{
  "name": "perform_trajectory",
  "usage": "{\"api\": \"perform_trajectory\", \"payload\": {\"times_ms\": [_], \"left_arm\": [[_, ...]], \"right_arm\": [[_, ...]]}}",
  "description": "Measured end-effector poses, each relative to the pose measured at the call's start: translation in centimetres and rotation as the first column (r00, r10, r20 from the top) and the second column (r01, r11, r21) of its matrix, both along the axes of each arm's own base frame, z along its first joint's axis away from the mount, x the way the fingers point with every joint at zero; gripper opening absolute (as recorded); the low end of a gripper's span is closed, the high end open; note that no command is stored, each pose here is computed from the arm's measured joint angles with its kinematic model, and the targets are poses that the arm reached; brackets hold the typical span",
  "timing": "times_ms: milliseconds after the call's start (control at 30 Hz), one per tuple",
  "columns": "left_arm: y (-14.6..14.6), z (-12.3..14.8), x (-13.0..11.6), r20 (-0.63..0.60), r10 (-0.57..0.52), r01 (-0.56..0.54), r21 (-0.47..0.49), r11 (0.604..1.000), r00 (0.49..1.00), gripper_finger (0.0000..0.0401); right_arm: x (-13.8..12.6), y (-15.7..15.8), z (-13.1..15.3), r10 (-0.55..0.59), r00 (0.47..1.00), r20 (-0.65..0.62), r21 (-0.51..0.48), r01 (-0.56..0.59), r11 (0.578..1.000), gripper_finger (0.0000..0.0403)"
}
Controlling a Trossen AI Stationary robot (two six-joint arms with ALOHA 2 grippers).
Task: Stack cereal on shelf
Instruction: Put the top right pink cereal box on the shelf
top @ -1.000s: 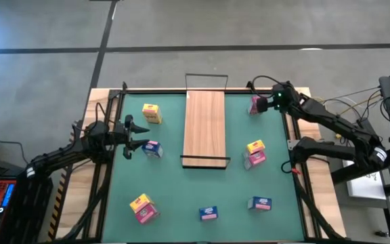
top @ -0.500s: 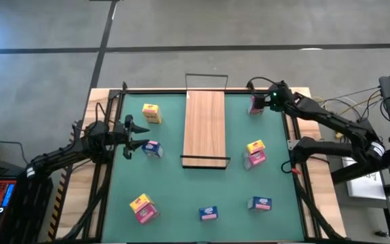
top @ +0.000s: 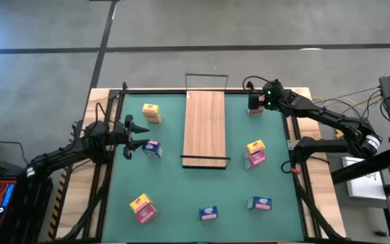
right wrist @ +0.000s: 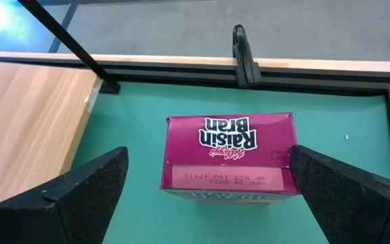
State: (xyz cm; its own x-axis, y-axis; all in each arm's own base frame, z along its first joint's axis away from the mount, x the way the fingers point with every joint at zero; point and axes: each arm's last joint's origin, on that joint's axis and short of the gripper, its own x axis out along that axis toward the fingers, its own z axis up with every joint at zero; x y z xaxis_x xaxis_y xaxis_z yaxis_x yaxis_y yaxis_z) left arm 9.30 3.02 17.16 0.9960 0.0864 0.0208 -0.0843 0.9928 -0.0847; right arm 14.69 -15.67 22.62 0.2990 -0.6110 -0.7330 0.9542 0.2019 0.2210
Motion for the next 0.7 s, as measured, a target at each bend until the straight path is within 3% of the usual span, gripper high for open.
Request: {"api": "perform_trajectory", "payload": {"times_ms": [700], "left_arm": [[0.0,0.0,0.0,-0.001,0.000,0.000,0.000,1.000,1.000,0.0204]], "right_arm": [[-1.2,1.2,0.8,0.003,1.000,-0.016,0.000,-0.003,1.000,0.0400]]}}
